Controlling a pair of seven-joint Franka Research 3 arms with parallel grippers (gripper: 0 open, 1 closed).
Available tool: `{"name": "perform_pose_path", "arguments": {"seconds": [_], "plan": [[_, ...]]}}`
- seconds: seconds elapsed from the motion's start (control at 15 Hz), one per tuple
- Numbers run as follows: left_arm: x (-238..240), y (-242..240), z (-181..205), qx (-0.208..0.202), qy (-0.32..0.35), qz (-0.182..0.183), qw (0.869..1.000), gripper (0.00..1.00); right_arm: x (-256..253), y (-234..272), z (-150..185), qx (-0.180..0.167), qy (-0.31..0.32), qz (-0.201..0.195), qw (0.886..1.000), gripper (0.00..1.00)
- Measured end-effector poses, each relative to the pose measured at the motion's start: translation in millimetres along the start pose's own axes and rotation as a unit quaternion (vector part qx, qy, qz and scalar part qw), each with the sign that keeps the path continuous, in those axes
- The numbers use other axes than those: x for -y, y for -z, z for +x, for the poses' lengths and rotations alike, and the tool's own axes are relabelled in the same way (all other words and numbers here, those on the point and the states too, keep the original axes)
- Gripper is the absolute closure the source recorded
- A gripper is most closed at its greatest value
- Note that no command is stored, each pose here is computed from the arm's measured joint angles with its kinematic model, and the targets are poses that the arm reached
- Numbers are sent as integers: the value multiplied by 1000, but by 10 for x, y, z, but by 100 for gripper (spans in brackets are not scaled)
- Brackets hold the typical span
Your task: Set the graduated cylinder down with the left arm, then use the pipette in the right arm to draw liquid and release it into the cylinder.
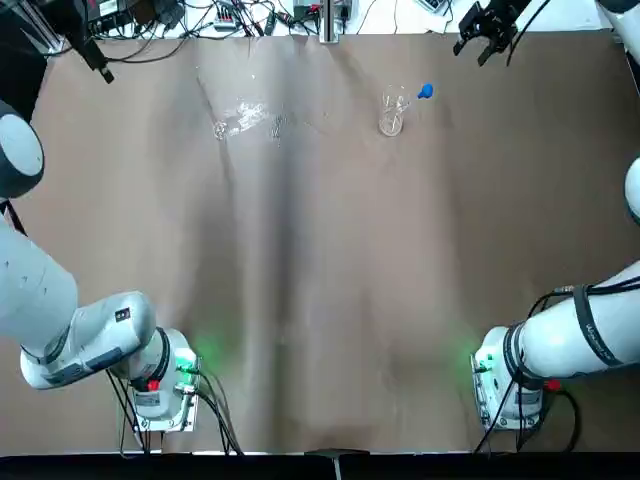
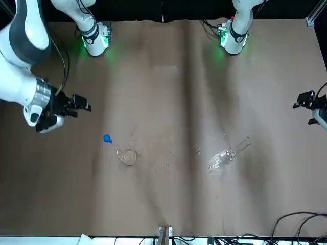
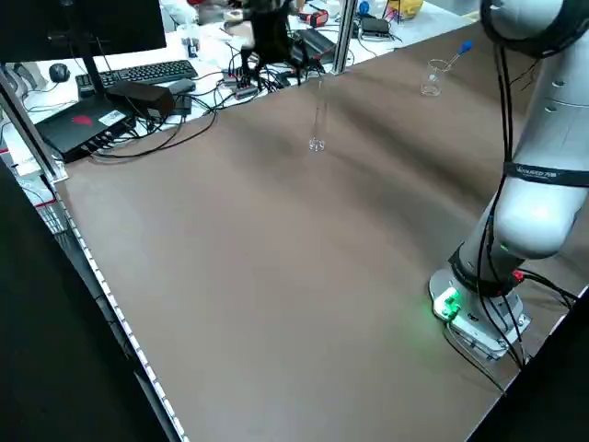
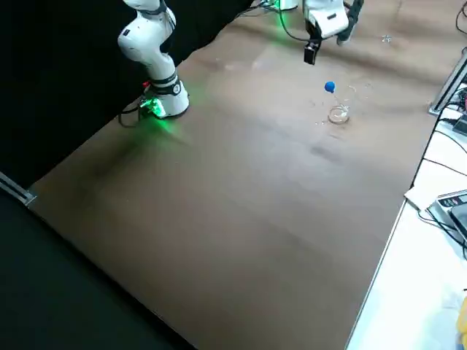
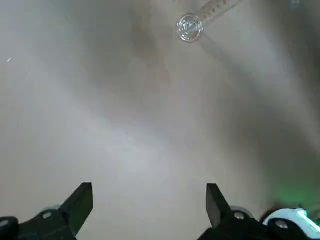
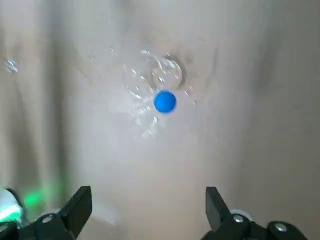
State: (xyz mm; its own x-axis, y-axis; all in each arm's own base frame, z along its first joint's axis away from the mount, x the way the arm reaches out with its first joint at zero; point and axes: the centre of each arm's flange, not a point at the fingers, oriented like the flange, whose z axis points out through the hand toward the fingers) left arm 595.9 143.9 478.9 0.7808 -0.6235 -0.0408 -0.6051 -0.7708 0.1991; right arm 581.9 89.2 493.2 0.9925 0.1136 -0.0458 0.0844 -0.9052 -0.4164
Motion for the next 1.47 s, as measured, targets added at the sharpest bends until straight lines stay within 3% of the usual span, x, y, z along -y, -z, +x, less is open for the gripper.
{"name": "perform_pose_path", "arguments": {"seconds": [0.13,0.2,0.33,0.47,0.53,0.73,0.93,1.27,1.47], "plan": [[307,-261,-121,-24,-43,-22,999,0,-86,-125,108,-19,-15,14,1000,0],[611,-514,-264,-71,-78,-44,993,0,-176,-268,181,-44,-28,18,998,0],[889,-811,-448,-121,-89,-76,986,0,-269,-462,206,-59,-47,28,997,3],[1077,-1069,-545,-153,-133,-89,975,0,-363,-658,192,-61,-65,40,995,22],[1116,-1186,-522,-179,-156,-99,967,0,-402,-742,177,-58,-73,45,995,32],[1210,-1713,-390,-277,-204,-135,929,0,-426,-964,140,-58,-82,43,994,34],[1309,-2336,-332,-362,-248,-147,886,0,-347,-1163,126,-58,-86,40,994,34],[1228,-2984,-93,-442,-288,-153,836,0,-283,-1309,164,-64,-108,63,990,34],[1058,-3231,97,-457,-309,-173,816,0,-313,-1427,197,-66,-118,61,989,39]]}}
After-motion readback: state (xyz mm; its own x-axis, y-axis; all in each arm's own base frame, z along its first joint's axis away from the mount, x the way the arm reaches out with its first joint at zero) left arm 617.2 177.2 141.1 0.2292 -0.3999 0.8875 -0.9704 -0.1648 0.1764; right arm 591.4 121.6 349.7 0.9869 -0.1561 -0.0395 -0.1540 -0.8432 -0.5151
